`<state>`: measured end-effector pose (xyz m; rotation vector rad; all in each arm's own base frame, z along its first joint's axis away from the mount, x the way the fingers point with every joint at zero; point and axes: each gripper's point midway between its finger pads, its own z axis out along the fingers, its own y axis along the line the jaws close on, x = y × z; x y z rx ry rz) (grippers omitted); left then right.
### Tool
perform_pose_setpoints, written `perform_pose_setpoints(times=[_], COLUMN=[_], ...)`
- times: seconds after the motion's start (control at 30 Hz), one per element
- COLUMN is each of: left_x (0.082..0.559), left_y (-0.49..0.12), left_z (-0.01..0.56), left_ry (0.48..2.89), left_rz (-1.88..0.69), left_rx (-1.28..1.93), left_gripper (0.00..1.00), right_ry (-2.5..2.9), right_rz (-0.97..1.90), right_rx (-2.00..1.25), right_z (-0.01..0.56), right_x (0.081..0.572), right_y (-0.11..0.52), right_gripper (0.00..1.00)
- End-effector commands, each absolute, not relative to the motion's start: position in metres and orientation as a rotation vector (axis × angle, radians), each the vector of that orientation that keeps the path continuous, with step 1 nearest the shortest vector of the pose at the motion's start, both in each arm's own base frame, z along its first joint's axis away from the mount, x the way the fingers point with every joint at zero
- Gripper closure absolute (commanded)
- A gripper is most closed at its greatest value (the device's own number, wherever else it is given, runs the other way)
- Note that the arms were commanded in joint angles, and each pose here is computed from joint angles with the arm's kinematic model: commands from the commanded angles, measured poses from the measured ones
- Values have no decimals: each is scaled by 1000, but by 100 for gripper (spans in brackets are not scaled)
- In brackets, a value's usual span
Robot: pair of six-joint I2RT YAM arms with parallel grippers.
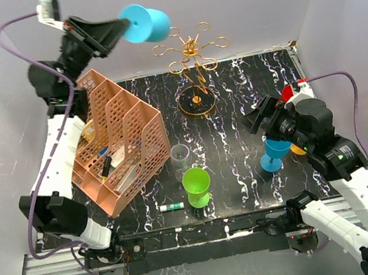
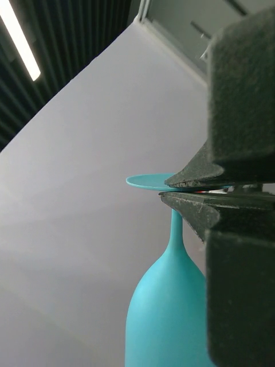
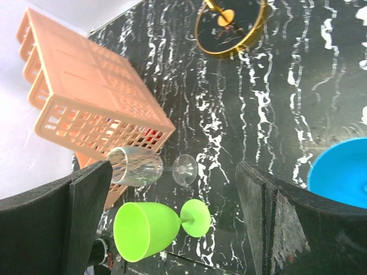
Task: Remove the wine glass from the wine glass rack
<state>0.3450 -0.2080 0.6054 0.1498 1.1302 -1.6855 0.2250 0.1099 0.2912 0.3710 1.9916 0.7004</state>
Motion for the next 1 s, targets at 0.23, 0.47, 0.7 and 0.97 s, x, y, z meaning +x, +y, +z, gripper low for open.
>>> perform_pose_setpoints(times=[0.23, 0.47, 0.7, 0.97], left_x=[222, 186, 154, 154], left_y=[-285, -293, -304, -305], left_z=[558, 541, 540, 532], left_ry=[1030, 942, 793, 759], left_rz=[-2125, -2322, -2498, -2607], left_rx=[491, 424, 450, 383], left_gripper=[100, 100, 100, 100], right_ry=[1756, 1426, 1278, 1145], right_rz=[1035, 1128, 1081, 1177], right_rx=[144, 10, 61, -100], right_z=[340, 409, 441, 470], right_x=[231, 201, 184, 153], right_y=[159, 157, 134, 147], right_gripper=[2, 1, 1, 12])
